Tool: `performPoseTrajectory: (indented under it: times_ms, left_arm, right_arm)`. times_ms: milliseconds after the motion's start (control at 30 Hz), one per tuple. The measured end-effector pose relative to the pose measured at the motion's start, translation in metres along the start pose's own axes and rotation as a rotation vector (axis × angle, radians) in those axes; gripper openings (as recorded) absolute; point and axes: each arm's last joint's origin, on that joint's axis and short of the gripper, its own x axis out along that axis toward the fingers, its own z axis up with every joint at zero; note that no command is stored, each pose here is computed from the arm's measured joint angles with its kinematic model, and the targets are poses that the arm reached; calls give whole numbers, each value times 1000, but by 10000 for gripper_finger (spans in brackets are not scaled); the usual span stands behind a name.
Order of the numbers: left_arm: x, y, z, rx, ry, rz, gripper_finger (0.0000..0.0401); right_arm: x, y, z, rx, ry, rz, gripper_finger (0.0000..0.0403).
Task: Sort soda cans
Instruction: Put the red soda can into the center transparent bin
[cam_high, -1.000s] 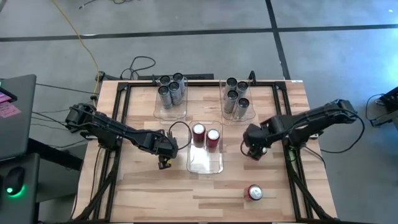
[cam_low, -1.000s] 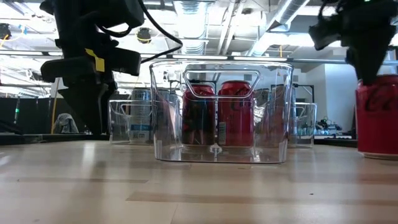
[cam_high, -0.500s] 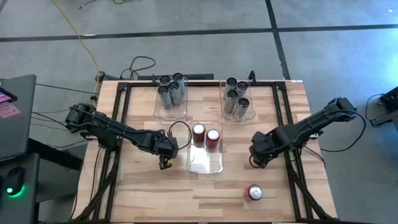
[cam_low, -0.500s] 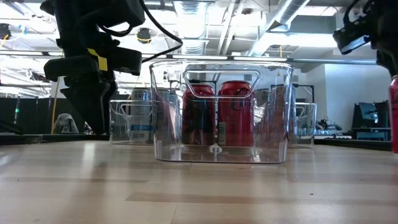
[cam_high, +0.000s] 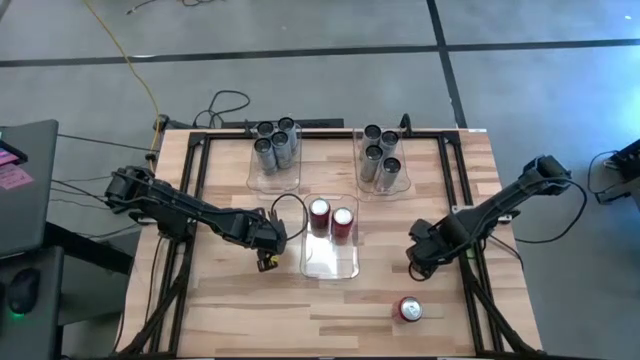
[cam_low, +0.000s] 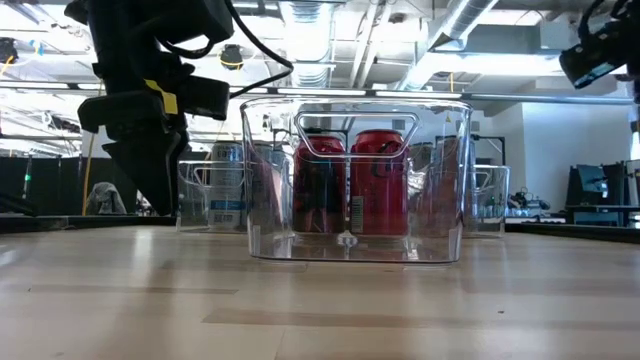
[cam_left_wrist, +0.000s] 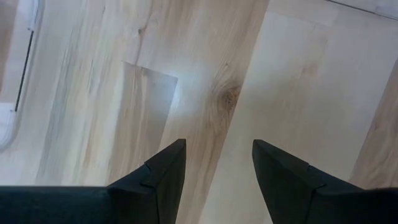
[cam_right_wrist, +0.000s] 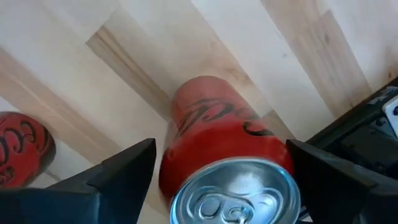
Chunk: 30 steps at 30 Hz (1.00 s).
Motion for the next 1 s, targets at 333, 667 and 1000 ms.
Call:
performPoseTrajectory:
  times_ms: [333, 667, 1000]
  left_arm:
    - [0, 0, 0, -4, -1, 1, 182]
    - [0, 0, 0, -2, -1, 2, 182]
    - [0, 0, 0, -4, -1, 2, 182]
  right_arm:
    - [-2, -9, -4, 27, 27, -90, 385]
    - [-17, -3, -7, -4, 37, -38, 382]
    - [12, 2, -33, -4, 140, -28, 382]
